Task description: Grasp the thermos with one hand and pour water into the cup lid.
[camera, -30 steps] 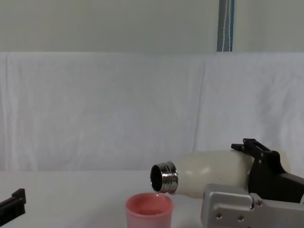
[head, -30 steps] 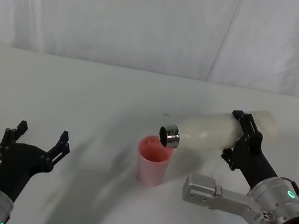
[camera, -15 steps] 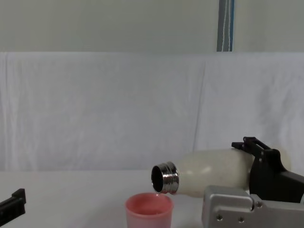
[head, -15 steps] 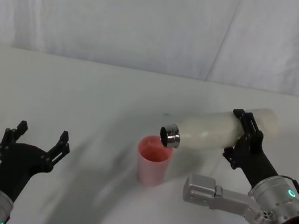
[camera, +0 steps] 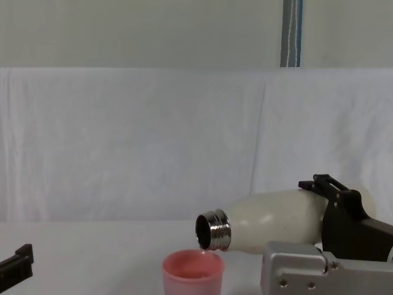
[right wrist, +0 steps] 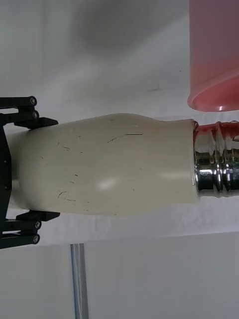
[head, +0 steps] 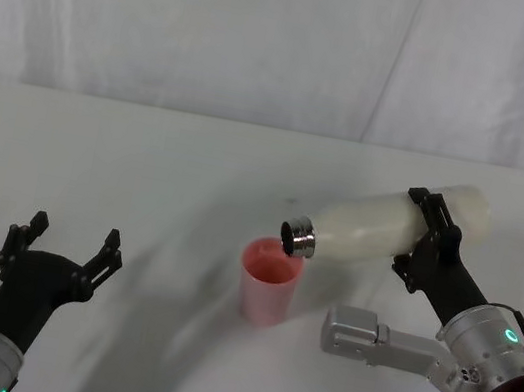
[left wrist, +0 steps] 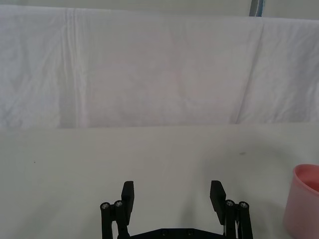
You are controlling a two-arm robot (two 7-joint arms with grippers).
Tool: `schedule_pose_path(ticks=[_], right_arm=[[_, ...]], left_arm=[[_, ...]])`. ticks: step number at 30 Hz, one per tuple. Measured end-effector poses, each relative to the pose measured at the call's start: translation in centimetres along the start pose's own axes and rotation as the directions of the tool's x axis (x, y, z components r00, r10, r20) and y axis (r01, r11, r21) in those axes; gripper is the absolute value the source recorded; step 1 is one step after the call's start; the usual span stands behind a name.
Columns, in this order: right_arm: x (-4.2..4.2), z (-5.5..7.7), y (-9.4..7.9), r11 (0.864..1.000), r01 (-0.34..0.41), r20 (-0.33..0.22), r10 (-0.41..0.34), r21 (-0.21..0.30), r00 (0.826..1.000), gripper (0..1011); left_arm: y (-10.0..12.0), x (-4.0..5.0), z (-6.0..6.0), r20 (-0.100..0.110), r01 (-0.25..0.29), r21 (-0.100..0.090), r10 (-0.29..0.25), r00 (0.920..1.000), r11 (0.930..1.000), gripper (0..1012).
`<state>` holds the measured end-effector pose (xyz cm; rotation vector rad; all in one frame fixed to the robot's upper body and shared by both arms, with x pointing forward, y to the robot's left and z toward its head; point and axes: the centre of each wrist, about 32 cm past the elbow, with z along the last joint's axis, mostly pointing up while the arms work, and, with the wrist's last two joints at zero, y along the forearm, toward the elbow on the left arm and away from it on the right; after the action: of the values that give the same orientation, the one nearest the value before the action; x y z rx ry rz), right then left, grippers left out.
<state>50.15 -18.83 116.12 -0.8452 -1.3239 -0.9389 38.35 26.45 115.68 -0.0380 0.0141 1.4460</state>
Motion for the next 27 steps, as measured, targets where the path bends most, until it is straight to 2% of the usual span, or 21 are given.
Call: schedule_pose_path(ticks=[27], right_arm=[[-0.1, -0.03, 0.04, 1.0, 0.009, 0.014, -0.009, 0.001, 1.0, 962]], left_arm=[[0.0, 0.0, 0.0, 0.0, 0.0, 0.0, 0.0, 1.0, 1.0, 1001]])
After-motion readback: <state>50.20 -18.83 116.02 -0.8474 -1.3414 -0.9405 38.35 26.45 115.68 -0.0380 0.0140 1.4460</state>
